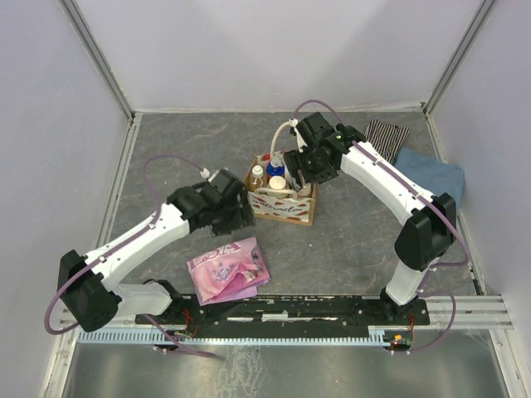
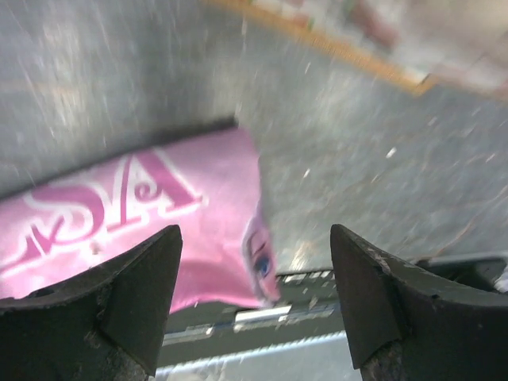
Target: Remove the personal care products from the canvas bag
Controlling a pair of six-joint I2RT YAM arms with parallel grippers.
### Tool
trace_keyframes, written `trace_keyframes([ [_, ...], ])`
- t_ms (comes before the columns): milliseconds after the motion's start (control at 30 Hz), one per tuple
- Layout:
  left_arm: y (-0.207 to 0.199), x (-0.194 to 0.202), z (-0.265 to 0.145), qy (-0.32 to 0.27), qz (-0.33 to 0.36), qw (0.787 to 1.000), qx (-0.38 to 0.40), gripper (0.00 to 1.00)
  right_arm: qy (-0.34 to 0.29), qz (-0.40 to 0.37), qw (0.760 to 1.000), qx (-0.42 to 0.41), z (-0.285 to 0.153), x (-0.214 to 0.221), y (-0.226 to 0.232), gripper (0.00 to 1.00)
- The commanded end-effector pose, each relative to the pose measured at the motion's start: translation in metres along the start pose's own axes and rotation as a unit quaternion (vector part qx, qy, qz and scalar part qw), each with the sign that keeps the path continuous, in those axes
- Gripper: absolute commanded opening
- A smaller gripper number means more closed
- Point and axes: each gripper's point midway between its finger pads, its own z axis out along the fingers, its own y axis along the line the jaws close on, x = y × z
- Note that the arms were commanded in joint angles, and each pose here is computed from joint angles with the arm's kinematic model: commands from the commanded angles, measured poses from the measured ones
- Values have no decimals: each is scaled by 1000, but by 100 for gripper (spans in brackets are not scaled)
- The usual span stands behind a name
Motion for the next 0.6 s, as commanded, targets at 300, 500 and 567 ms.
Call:
trace_keyframes([
  [300, 61, 128, 27, 141, -21, 989, -49, 85, -26, -14, 1000, 8, -5, -14, -2, 85],
  [500, 75, 144, 37, 165, -13, 984, -71, 86, -37, -12, 999, 8, -11, -19, -2, 85],
  [567, 85, 149, 42, 172, -3, 981, -90, 87, -42, -12, 999, 10, -13, -21, -2, 85],
])
